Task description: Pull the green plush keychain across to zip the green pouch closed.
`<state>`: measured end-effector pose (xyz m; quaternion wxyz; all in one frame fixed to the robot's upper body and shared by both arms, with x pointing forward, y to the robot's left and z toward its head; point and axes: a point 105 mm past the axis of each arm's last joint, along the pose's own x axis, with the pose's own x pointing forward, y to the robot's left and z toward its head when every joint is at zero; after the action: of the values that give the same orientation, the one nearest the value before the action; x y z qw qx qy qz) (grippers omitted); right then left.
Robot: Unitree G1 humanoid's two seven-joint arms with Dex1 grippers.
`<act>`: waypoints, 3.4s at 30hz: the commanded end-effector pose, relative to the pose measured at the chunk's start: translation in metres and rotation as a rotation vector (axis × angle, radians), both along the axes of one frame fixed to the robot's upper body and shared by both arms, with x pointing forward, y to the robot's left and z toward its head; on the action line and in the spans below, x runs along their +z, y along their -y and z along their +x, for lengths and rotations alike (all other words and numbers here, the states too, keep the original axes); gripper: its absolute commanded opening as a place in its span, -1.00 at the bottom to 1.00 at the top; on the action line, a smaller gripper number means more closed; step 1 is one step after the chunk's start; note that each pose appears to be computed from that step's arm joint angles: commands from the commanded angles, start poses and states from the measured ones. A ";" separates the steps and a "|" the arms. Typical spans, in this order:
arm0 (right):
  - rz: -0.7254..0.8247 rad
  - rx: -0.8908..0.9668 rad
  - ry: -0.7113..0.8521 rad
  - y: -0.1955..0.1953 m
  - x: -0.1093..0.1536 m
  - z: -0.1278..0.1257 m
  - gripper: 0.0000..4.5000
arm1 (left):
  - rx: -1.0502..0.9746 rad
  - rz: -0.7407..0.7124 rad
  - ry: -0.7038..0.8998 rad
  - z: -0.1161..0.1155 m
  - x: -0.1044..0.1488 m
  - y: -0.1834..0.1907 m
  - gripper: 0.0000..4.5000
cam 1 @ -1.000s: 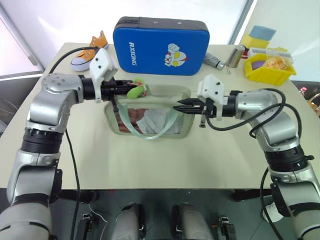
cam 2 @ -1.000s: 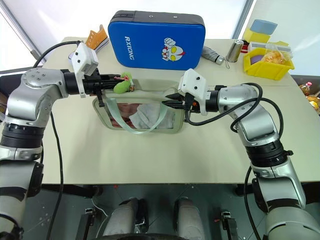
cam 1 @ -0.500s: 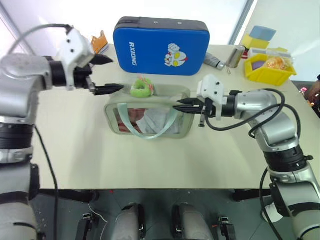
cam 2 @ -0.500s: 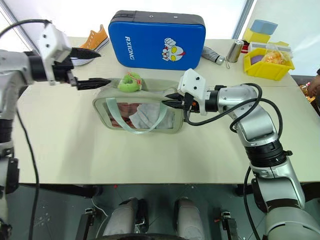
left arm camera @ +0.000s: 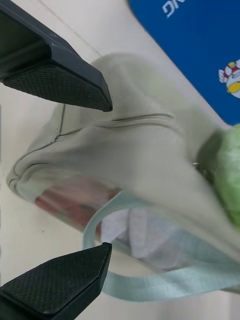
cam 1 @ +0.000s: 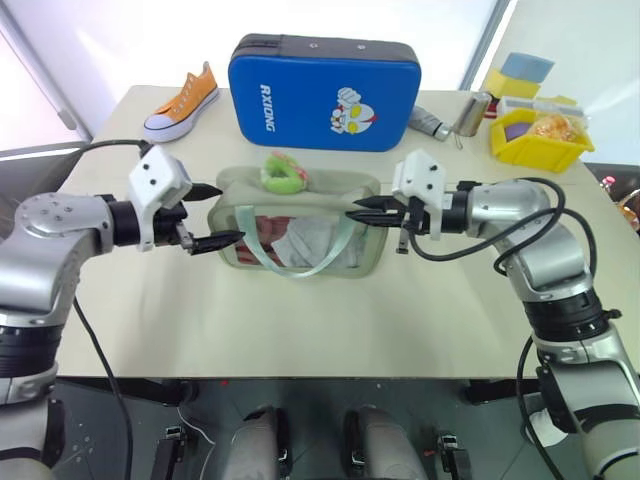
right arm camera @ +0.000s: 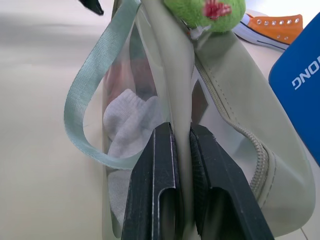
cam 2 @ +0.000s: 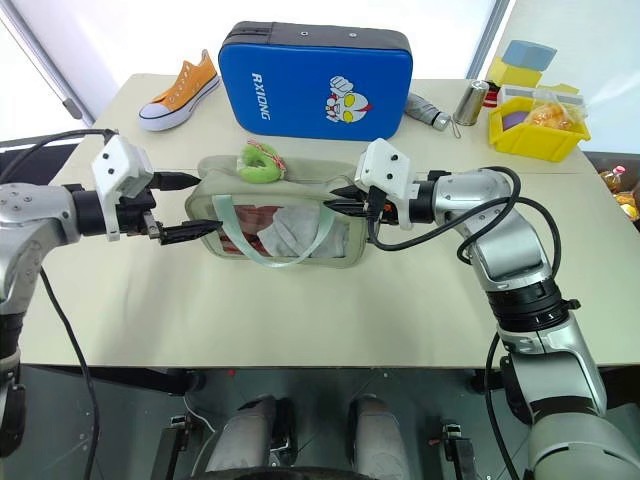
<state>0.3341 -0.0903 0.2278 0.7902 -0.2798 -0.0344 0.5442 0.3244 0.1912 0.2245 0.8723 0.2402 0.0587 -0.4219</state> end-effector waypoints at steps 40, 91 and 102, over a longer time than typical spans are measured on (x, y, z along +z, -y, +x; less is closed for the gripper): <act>0.149 0.119 0.045 -0.074 0.060 0.016 0.42 | -0.027 0.015 0.072 0.010 0.011 0.007 -1.00; 0.097 -0.583 -0.151 0.048 -0.070 0.025 -0.98 | -0.042 -0.006 0.052 0.006 0.002 0.017 -1.00; 0.063 -0.521 -0.109 0.050 -0.054 0.027 -0.57 | -0.023 -0.023 0.068 0.010 0.003 0.017 -0.84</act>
<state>0.3597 -0.1432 0.1510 0.9105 -0.2333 0.0966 0.3274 0.3337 0.1747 0.2161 0.8689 0.2365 0.0454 -0.4324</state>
